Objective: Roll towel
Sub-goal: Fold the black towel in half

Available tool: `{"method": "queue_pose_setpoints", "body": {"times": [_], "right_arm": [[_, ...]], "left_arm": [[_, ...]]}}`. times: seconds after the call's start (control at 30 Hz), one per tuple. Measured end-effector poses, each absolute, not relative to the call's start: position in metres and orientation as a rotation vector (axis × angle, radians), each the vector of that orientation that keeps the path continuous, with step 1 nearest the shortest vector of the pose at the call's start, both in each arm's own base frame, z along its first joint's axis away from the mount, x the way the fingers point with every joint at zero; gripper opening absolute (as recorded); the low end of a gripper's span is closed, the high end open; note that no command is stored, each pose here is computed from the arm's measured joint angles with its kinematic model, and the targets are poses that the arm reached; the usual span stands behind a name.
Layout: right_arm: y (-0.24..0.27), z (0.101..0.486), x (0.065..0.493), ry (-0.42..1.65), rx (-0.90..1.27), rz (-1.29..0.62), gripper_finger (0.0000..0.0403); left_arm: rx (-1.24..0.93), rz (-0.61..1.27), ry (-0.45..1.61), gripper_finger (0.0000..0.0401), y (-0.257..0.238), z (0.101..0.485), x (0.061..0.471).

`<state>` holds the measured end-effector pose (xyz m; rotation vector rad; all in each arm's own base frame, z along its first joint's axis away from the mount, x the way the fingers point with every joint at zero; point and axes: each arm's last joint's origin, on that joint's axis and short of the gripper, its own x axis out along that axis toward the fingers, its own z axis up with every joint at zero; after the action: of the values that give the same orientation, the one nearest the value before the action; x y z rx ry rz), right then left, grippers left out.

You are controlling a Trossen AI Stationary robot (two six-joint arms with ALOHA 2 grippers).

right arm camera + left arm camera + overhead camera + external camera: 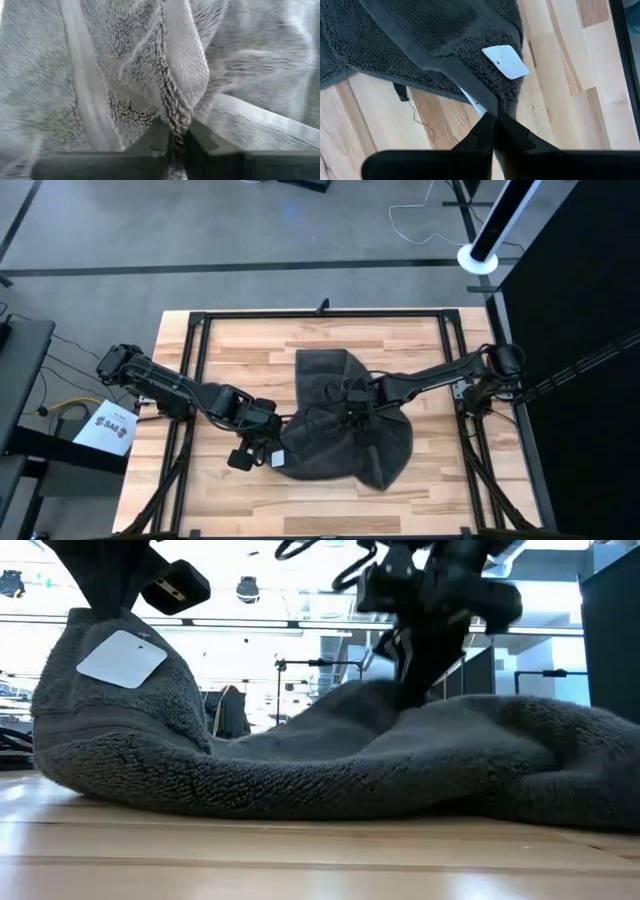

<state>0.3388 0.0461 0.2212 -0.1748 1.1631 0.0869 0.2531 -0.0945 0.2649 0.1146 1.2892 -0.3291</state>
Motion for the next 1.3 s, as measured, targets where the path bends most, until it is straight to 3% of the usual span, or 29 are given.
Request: {"method": "queue_pose_setpoints", "body": {"times": [0.23, 0.47, 0.6, 0.73, 0.9, 1.07, 1.3], "right_arm": [[0.05, 0.287, 0.309, 1.096, -0.096, 0.057, 0.0006], [0.06, 0.382, 0.253, 0.895, 0.167, 0.132, 0.0006], [0.065, 0.45, 0.221, 0.587, 0.259, 0.254, 0.0006], [0.065, 0.516, 0.189, 0.172, 0.171, 0.383, 0.0006], [0.063, 0.557, 0.168, -0.082, 0.001, 0.422, 0.0006], [0.04, 0.572, 0.173, -0.141, -0.115, 0.184, 0.0006], [-0.035, 0.573, 0.192, -0.093, -0.165, -0.323, 0.0006]], "left_arm": [[0.139, -0.294, 1.293, 0.0, -0.092, 0.298, 0.252], [0.123, -0.315, 1.123, 0.0, -0.09, 0.378, 0.247], [0.085, -0.311, 0.866, 0.0, -0.076, 0.449, 0.237], [0.123, -0.299, 0.472, 0.0, -0.057, 0.525, 0.214], [0.262, -0.261, 0.022, 0.0, -0.042, 0.591, 0.182], [0.415, -0.057, -0.13, 0.0, -0.019, 0.607, 0.17], [0.644, 0.352, 0.028, 0.0, 0.038, 0.601, 0.189]]}}
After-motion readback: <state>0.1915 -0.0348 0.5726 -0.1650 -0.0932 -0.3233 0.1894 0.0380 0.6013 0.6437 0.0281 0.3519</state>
